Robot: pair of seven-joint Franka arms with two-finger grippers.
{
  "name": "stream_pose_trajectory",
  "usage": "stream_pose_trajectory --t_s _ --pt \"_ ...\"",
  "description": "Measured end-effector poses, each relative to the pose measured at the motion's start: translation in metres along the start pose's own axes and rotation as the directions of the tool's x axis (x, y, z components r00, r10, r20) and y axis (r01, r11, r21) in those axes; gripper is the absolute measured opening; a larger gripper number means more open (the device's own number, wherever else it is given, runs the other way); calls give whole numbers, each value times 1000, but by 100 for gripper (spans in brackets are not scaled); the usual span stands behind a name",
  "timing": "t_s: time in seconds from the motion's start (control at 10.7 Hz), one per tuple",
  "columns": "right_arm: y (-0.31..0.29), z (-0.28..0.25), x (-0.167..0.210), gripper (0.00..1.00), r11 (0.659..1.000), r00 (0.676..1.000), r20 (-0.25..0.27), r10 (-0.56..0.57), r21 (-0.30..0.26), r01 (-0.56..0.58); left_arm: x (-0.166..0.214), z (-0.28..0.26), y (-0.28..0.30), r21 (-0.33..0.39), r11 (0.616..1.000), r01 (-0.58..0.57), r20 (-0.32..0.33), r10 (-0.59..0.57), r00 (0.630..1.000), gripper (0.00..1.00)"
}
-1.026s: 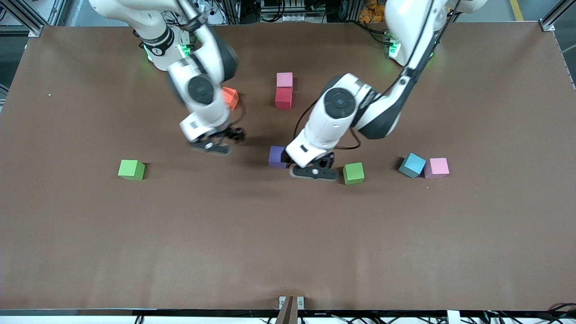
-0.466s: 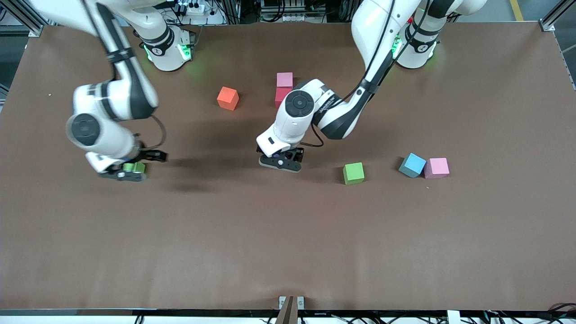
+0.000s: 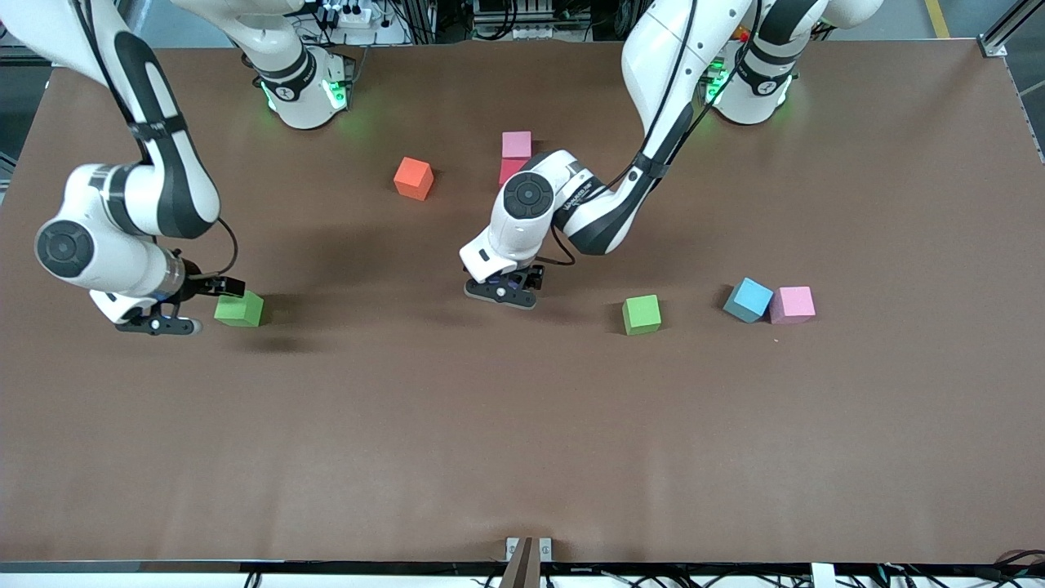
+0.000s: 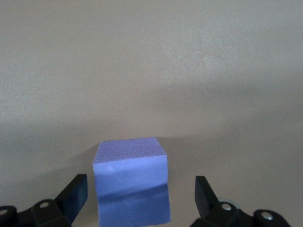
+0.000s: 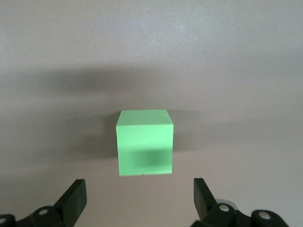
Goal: Arrange blocks into number 1
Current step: 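Grasp the purple cube with the left gripper while the right gripper grasps green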
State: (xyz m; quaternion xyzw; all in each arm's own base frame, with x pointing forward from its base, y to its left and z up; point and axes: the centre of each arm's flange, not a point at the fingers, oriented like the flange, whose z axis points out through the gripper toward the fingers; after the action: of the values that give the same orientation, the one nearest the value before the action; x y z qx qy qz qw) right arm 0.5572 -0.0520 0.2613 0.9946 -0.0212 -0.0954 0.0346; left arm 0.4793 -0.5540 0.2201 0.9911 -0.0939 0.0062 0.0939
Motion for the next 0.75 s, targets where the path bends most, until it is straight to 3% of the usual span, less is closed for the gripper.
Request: stream_pose_trajectory --t_s 0.19,0.37,0.65,0.75 --pt "2 33 8 100 1000 1000 5 -1 1 1 -3 8 -1 7 1000 2 9 -2 1000 100" --pt "3 55 12 100 1000 1000 8 1 3 -1 -1 13 -5 15 1000 7 11 -7 1000 92" --pt "9 69 15 100 1000 1000 7 11 5 -12 -1 11 -3 13 999 33 8 -33 999 59" --pt "9 74 15 99 1000 1000 10 13 6 -13 -3 12 -1 18 995 100 13 -100 995 59"
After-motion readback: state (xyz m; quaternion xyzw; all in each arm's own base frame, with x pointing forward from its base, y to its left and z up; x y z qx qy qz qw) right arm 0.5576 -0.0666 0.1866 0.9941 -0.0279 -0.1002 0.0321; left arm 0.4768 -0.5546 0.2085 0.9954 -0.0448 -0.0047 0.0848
